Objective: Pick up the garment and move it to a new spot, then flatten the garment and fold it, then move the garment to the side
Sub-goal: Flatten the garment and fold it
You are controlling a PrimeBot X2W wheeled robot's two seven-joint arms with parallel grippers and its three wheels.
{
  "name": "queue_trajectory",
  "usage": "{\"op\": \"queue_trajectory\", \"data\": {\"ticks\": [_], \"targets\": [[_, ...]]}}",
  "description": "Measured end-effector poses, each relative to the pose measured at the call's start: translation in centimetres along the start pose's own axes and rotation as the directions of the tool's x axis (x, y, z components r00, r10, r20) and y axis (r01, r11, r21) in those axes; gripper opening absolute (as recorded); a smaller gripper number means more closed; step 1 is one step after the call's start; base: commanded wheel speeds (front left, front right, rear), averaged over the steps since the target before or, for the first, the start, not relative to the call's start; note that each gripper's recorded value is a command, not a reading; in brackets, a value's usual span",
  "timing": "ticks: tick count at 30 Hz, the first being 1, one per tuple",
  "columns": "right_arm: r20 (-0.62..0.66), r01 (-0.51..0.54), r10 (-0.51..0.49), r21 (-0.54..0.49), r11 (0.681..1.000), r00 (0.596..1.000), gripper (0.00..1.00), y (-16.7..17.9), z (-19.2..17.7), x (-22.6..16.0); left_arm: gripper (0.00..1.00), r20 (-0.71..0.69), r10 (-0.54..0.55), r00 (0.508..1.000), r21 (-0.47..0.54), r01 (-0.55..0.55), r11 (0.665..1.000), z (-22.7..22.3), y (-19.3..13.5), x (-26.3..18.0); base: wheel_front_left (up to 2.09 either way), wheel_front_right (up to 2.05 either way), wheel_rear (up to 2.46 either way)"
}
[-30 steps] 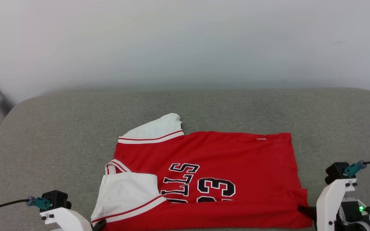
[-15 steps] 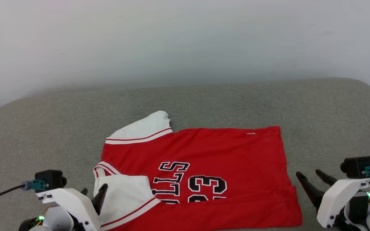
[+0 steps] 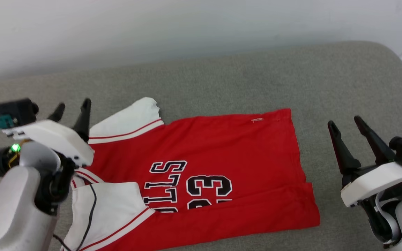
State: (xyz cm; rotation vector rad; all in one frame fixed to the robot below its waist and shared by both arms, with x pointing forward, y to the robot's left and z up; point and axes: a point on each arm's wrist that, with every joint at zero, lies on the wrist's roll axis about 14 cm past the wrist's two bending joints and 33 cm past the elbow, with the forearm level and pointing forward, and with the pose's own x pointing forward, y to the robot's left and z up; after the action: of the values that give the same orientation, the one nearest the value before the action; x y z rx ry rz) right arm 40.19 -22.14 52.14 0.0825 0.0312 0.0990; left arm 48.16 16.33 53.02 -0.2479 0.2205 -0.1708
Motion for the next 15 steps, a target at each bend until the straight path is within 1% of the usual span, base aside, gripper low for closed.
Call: {"op": "queue_trajectory", "data": {"ticks": [2,4,7,9,11,15], "targets": [[0.017,0.006,-0.006,-0.004,1.000,1.000,1.00,-0.1,0.3,0.8,1.00,0.007,-0.013,1.000,-0.018,0.013,1.000,0.6,-0.1,2.3,0.00,0.00,0.00],[0.023,0.011,-0.011,-0.003,1.000,1.000,1.00,-0.2,0.2,1.6,1.00,-0.012,-0.027,1.000,-0.014,0.027,1.000,0.6,-0.3,4.5,0.00,0.00,0.00],[0.012,0.027,-0.027,0.006,1.000,1.000,1.00,-0.6,-0.7,2.5,1.00,-0.066,-0.065,0.996,0.000,0.065,0.998,0.0,-0.7,7.7,0.00,0.00,0.00],[0.000,0.041,-0.041,0.010,0.999,0.999,1.00,-0.9,-1.4,2.9,1.00,-0.134,-0.094,0.987,-0.001,0.095,0.995,-1.3,-1.0,9.7,0.00,0.00,0.00],[-0.023,0.057,-0.057,0.014,0.998,0.998,1.00,-1.4,-2.4,3.2,1.00,-0.240,-0.128,0.962,0.001,0.132,0.991,-3.4,-1.4,11.1,0.00,0.00,0.00],[-0.064,0.091,-0.090,0.016,0.996,0.994,1.00,-2.3,-4.0,3.1,1.00,-0.456,-0.164,0.875,0.020,0.194,0.981,-7.2,-1.5,12.9,0.00,0.00,0.00]]}}
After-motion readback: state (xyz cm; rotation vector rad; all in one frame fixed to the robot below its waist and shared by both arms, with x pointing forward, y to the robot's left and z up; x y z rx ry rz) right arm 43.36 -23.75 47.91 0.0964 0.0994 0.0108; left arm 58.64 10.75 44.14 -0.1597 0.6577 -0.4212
